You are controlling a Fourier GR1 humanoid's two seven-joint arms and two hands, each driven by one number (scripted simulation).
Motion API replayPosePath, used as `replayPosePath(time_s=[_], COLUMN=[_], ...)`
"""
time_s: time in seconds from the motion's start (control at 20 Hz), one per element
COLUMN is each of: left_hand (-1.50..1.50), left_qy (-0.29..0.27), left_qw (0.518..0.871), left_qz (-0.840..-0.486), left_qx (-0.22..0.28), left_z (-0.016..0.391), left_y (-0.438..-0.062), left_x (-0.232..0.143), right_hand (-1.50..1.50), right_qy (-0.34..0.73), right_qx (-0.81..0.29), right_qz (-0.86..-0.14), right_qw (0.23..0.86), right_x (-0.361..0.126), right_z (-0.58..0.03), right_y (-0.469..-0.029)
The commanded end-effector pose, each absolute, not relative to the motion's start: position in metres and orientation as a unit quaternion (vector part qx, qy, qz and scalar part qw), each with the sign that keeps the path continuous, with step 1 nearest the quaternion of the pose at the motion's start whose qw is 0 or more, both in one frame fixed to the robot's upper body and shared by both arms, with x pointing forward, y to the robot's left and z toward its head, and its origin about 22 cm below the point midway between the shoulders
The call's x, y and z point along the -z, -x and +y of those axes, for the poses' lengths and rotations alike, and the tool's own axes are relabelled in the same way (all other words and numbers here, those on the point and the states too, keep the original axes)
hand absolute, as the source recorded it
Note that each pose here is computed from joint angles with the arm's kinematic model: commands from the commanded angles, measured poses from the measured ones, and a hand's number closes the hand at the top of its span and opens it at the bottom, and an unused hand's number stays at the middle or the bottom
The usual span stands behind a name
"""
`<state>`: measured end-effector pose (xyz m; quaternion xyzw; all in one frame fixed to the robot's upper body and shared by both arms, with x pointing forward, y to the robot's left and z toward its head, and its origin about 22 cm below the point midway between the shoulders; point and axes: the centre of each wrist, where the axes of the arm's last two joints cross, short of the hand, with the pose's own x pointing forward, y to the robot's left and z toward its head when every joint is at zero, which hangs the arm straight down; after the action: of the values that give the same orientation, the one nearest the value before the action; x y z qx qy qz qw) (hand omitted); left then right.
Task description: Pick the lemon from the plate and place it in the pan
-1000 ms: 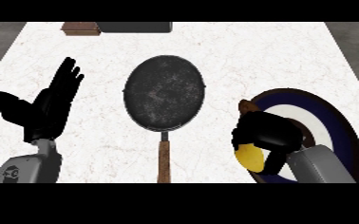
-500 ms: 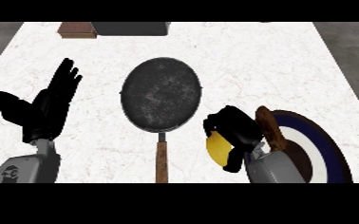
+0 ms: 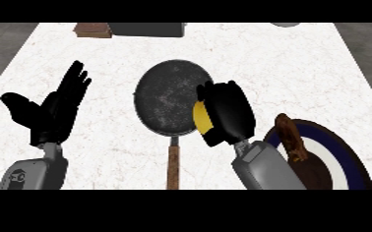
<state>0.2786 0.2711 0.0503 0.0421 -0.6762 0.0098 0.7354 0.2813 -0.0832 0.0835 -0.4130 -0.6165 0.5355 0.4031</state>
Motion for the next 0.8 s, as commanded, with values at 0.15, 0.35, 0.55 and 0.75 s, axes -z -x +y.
replayPosePath(time_s=[0.15,0.35,0.55,0.75], left_hand=[0.00,0.00,0.00,0.00], left_qy=[-0.020,-0.010,-0.004,-0.011], left_qw=[0.729,0.724,0.725,0.723], left_qz=[-0.684,-0.689,-0.688,-0.691], left_qx=[0.014,0.029,0.028,0.014], left_z=[0.258,0.249,0.240,0.244], left_y=[-0.288,-0.294,-0.298,-0.302], left_x=[-0.058,-0.063,-0.059,-0.067], right_hand=[1.50,1.50,1.50,1.50], right_qy=[0.523,0.563,0.597,0.594], right_qx=[-0.438,-0.383,-0.322,-0.299], right_qz=[-0.594,-0.574,-0.561,-0.549], right_qw=[0.426,0.455,0.476,0.506], right_x=[-0.135,-0.153,-0.181,-0.186], right_z=[-0.037,-0.016,0.007,0.020], right_y=[-0.272,-0.270,-0.271,-0.289])
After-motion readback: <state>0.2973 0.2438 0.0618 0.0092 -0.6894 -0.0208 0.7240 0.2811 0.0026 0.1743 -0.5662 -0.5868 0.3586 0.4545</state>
